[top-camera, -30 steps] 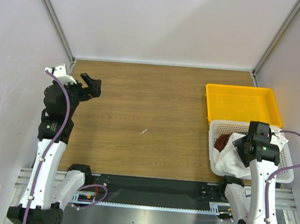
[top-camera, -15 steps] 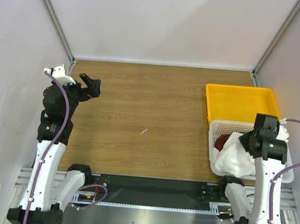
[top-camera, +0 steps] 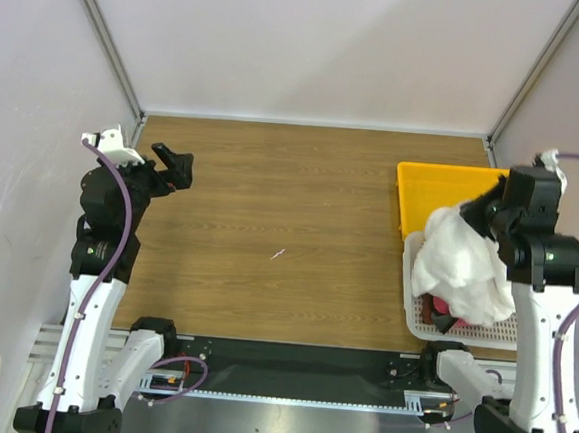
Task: Fold and stack the towels
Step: Grab crumpled towel, then move the towel to the center of the board, then flatten out the crumpled towel
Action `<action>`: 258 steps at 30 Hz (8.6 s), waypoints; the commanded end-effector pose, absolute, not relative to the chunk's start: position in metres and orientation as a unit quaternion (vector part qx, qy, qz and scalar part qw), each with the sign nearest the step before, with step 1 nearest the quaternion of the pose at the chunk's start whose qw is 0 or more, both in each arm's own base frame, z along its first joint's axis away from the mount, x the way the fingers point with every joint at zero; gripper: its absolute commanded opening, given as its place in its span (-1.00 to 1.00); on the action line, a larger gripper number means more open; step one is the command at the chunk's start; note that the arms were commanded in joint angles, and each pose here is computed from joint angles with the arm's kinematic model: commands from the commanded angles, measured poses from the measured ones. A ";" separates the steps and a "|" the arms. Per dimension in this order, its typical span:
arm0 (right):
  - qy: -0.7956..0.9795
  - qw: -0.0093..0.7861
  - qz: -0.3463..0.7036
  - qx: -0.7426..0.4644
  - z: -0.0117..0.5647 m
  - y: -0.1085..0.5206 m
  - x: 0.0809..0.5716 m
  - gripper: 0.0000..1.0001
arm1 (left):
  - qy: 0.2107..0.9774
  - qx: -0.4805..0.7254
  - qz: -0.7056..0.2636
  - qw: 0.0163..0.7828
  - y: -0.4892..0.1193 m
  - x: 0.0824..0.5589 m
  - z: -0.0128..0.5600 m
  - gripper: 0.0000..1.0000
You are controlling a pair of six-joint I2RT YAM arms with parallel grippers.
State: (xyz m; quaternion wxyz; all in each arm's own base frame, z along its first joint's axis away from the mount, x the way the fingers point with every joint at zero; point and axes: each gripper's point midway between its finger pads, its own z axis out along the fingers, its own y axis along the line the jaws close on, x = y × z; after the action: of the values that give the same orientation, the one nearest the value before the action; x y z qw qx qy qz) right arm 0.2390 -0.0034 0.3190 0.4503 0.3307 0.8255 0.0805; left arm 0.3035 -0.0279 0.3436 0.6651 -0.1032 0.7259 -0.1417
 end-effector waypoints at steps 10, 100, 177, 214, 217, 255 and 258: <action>0.741 0.646 0.183 0.005 0.514 0.181 0.346 -1.00 | 0.711 -0.103 -0.134 0.683 -0.023 0.301 0.352 1.00; 0.897 0.361 0.253 -0.020 0.189 0.243 0.385 1.00 | 0.851 -0.395 -0.136 0.318 -0.087 0.292 0.036 0.25; 0.866 0.410 0.287 -0.010 0.082 0.393 0.545 -1.00 | 0.615 -0.565 0.155 0.528 0.138 0.194 0.252 -0.99; 0.790 0.603 0.109 -0.017 0.376 0.171 0.335 -1.00 | 0.582 -0.492 0.097 0.640 0.118 0.158 0.408 -0.99; 0.811 0.578 0.090 -0.018 0.349 0.169 0.342 -1.00 | 0.605 -0.498 0.095 0.614 0.118 0.174 0.380 -0.99; 0.874 0.458 0.156 -0.035 0.163 0.239 0.566 -1.00 | 0.675 -0.456 0.030 0.579 0.110 0.292 0.260 -0.99; 0.888 0.434 0.147 -0.039 0.150 0.237 0.563 -0.53 | 0.679 -0.478 0.030 0.557 0.107 0.277 0.231 -0.99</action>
State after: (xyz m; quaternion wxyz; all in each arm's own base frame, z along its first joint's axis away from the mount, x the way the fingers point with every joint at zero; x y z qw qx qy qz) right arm 0.5555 0.2328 0.1237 0.4204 -0.0352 0.8970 0.1320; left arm 0.2919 0.1087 0.2478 0.5710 -0.4468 0.6875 0.0402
